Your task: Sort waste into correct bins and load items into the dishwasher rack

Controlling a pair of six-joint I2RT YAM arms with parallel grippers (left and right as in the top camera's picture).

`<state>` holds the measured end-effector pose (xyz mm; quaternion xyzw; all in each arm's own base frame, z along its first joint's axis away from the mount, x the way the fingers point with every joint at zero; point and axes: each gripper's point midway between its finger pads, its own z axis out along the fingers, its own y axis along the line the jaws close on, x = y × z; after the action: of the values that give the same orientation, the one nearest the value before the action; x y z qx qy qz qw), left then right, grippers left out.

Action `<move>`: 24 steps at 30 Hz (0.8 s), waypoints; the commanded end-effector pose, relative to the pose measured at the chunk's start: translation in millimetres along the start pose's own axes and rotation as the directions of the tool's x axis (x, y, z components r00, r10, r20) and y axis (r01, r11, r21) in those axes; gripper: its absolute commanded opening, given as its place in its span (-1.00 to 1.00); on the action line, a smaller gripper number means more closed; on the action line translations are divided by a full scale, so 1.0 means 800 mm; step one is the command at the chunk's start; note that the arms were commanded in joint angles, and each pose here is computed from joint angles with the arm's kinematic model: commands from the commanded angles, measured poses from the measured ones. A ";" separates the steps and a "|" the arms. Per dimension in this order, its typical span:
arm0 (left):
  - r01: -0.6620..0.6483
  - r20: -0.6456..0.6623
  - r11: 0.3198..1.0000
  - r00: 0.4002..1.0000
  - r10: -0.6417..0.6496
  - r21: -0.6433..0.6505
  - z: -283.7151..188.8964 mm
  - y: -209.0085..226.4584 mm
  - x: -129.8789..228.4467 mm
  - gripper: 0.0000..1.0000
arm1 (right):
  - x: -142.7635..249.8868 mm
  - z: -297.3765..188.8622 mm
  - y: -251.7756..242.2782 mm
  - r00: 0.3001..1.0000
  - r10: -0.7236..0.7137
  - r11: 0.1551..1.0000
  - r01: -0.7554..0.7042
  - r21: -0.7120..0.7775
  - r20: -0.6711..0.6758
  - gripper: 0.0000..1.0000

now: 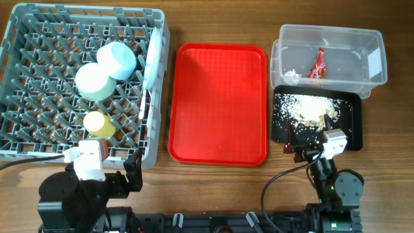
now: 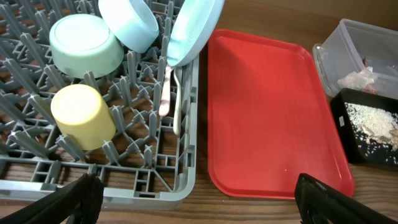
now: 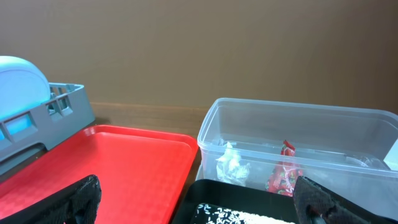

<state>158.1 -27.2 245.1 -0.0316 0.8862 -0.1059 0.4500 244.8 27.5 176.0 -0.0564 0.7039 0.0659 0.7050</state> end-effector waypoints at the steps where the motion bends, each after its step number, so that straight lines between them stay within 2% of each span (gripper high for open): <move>1: -0.024 0.001 1.000 1.000 0.024 0.014 0.000 -0.003 0.001 1.00 | -0.003 -0.001 0.000 1.000 0.012 1.000 -0.012 0.002 0.012 1.00; 3: -0.024 0.006 0.999 1.000 0.025 -0.027 0.000 0.006 -0.001 1.00 | -0.003 -0.001 0.000 1.000 0.012 1.000 -0.012 0.002 0.012 1.00; 8: -0.007 -0.004 1.000 1.000 0.007 -0.030 -0.003 0.008 0.009 1.00 | -0.003 -0.001 0.000 1.000 0.012 1.000 -0.012 0.002 0.012 1.00; 14: 0.018 0.120 0.998 0.993 -0.011 -0.057 0.027 0.026 0.014 1.00 | -0.003 -0.001 0.000 1.000 0.012 1.000 -0.012 0.002 0.012 0.99; 18: 0.027 0.208 1.000 0.978 -0.024 -0.012 0.060 0.029 0.023 1.00 | -0.003 -0.001 0.000 1.000 0.012 1.000 -0.012 0.002 0.012 1.00; 24: 0.065 0.372 0.994 0.924 -0.091 0.084 0.104 0.030 0.018 1.00 | -0.003 -0.001 0.000 1.000 0.012 1.000 -0.012 0.002 0.012 1.00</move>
<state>208.1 -13.2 191.8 -0.0606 0.7994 -0.1098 0.5876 244.7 27.5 176.1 -0.0564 0.7037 0.0659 0.7052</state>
